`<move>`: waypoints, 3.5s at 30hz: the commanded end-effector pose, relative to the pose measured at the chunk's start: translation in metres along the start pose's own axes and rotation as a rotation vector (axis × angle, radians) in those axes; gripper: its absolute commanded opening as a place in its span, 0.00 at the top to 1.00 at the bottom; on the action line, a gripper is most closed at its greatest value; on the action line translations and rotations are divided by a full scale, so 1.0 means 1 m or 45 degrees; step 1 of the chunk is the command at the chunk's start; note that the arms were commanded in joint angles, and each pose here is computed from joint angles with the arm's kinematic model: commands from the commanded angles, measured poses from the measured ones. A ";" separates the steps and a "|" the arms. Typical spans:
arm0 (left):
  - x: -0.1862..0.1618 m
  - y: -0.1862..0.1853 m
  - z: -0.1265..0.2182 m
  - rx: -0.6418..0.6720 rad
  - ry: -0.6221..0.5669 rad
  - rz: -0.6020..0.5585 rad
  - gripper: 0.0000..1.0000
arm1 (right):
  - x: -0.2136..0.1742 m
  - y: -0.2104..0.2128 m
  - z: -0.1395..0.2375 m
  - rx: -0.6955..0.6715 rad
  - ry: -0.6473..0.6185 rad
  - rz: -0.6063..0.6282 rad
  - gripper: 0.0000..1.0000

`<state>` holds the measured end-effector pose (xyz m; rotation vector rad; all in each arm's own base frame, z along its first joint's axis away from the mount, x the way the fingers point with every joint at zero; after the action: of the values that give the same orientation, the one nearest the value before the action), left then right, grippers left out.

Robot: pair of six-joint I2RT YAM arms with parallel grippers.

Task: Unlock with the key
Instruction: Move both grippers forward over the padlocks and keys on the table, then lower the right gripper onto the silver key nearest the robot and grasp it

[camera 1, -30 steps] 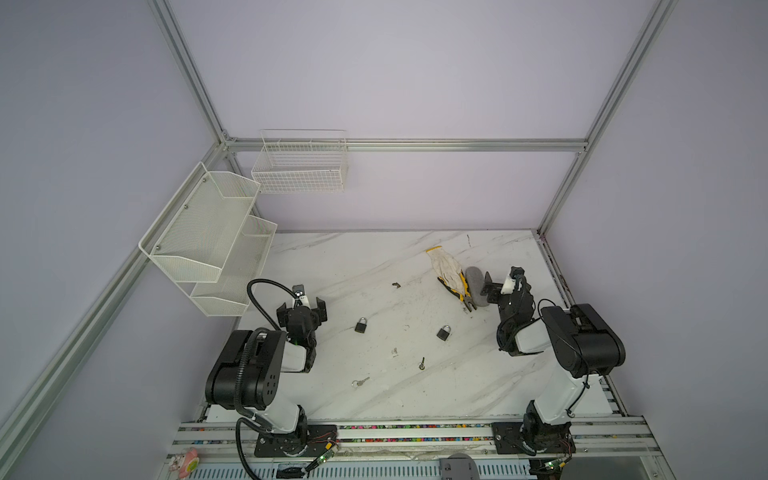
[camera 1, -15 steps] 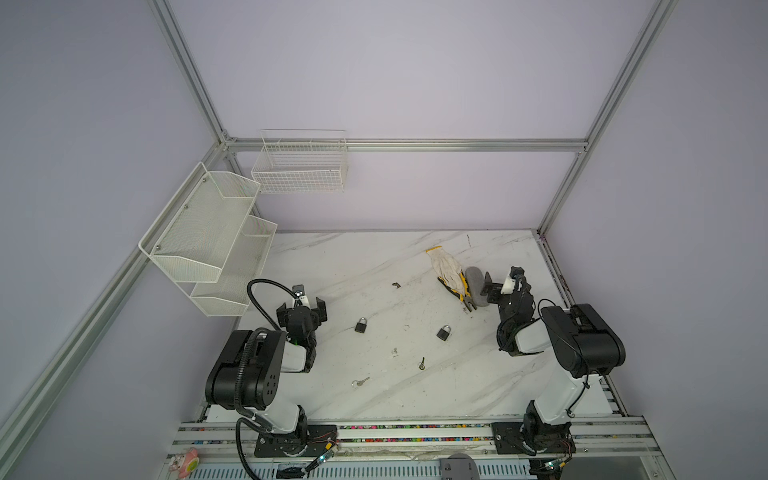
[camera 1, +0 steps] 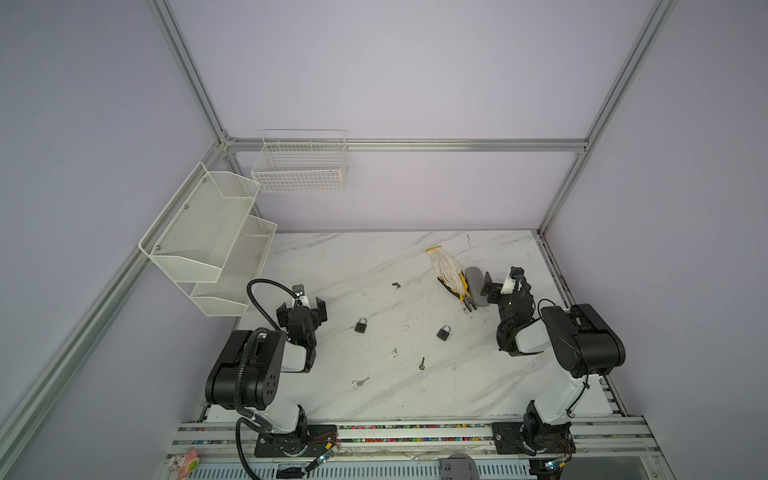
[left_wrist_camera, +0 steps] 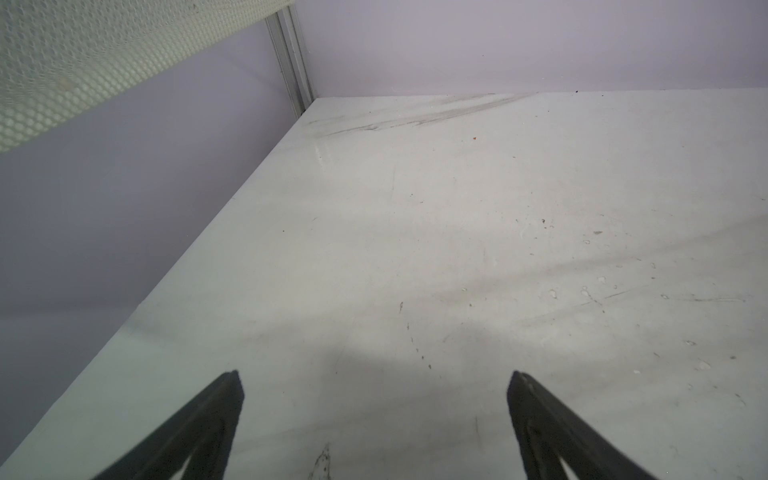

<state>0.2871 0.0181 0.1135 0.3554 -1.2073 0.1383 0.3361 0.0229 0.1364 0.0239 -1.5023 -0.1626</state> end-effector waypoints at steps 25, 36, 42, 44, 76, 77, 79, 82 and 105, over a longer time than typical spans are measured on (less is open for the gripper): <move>0.093 0.028 0.051 -0.002 -0.036 0.564 0.00 | 0.099 -0.001 0.033 -0.130 -0.003 -0.677 0.03; 0.096 0.021 0.077 -0.309 0.085 0.755 0.00 | 0.098 0.020 0.040 0.086 0.426 -0.674 0.03; 0.093 0.006 0.099 -0.571 0.154 0.797 0.00 | 0.091 0.057 0.047 0.217 0.661 -0.577 0.03; 0.091 0.000 0.107 -0.628 0.189 0.786 0.00 | 0.089 0.074 0.056 0.240 0.720 -0.520 0.03; 0.063 -0.080 0.199 -1.058 0.536 0.602 0.00 | -0.022 0.208 0.218 0.456 1.417 -0.184 0.28; 0.061 -0.081 0.198 -1.056 0.547 0.594 0.00 | -0.025 0.210 0.221 0.447 1.422 -0.180 0.29; 0.060 -0.080 0.199 -1.054 0.562 0.579 0.00 | -0.030 0.212 0.227 0.441 1.432 -0.181 0.29; 0.059 -0.081 0.199 -1.050 0.581 0.554 0.00 | -0.038 0.216 0.237 0.429 1.453 -0.186 0.29; 0.062 -0.084 0.196 -1.019 0.581 0.528 0.00 | -0.073 0.219 0.238 0.356 1.422 -0.134 0.22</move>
<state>0.1497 -0.1249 0.1746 -0.5422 -0.6876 0.0737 0.1138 0.2769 0.1206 0.4278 -0.3902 0.0169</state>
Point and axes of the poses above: each gripper's point midway between its finger pads, its own z axis back along the fingers, its own y axis along the line the jaws close on, x = y × z, the point moved 10 cm from there along z, back along the fingers, and after that the axes turned 4 degrees about -z, right-handed, at the moved point
